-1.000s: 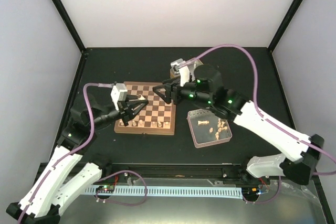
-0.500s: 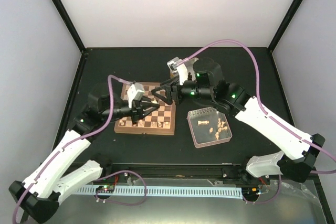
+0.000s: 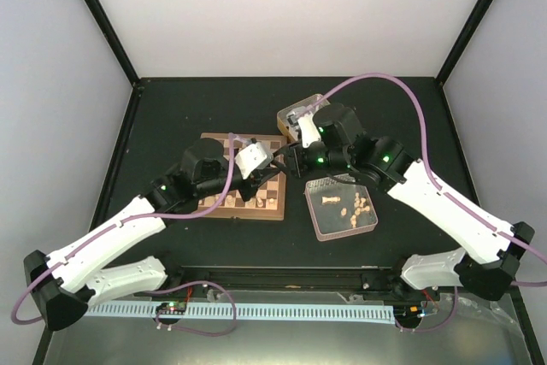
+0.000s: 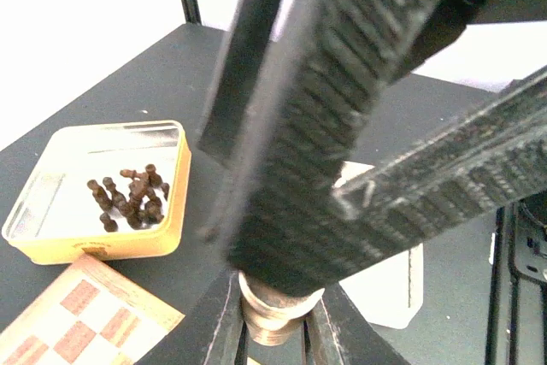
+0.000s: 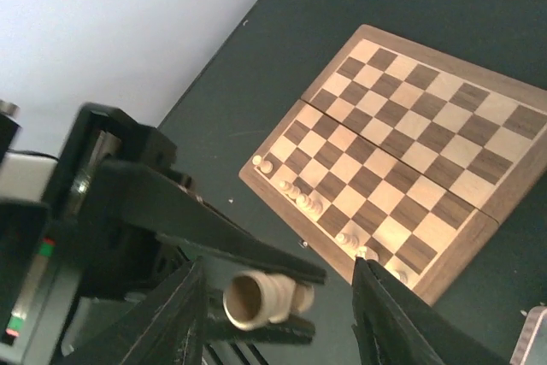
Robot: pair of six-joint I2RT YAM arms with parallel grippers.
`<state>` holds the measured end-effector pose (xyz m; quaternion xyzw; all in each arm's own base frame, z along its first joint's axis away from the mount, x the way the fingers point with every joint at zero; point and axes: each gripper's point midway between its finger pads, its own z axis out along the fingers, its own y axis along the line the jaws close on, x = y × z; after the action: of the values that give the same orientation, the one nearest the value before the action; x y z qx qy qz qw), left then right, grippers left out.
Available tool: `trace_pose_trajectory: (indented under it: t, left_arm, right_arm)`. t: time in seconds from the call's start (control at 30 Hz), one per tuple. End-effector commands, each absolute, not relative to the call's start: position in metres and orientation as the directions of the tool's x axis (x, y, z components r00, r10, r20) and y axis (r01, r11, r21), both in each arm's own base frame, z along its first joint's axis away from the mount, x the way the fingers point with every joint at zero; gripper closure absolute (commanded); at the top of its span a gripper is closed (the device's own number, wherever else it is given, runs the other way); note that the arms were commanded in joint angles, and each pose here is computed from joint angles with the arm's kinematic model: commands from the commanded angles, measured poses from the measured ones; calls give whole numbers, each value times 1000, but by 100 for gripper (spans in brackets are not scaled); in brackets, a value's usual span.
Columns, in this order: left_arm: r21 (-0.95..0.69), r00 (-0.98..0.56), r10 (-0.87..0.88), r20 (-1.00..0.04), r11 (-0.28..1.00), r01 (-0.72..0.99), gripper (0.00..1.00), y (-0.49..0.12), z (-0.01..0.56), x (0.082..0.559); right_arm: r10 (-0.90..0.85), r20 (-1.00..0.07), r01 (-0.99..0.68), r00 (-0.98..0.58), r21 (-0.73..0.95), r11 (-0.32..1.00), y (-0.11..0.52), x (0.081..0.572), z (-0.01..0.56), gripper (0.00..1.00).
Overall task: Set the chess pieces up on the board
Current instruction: Place the chess piece on the chessboard.
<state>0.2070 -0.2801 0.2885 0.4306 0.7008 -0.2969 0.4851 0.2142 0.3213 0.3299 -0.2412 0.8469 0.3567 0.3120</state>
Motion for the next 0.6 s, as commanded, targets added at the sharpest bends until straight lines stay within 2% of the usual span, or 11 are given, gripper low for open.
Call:
trace_pose_trajectory:
  t: [0.0, 0.33, 0.57]
  left_arm:
    - [86, -55, 272, -961, 478, 874, 99, -280, 315, 212]
    - [94, -29, 272, -962, 428, 899, 98, -286, 314, 203]
    - [157, 55, 268, -962, 379, 912, 96, -289, 315, 193]
  right_arm:
    - [-177, -689, -611, -703, 457, 646, 306, 205, 328, 53]
    - [-190, -659, -613, -728, 500, 613, 320, 203, 318, 53]
    - [-213, -597, -568, -774, 506, 649, 319, 202, 292, 62]
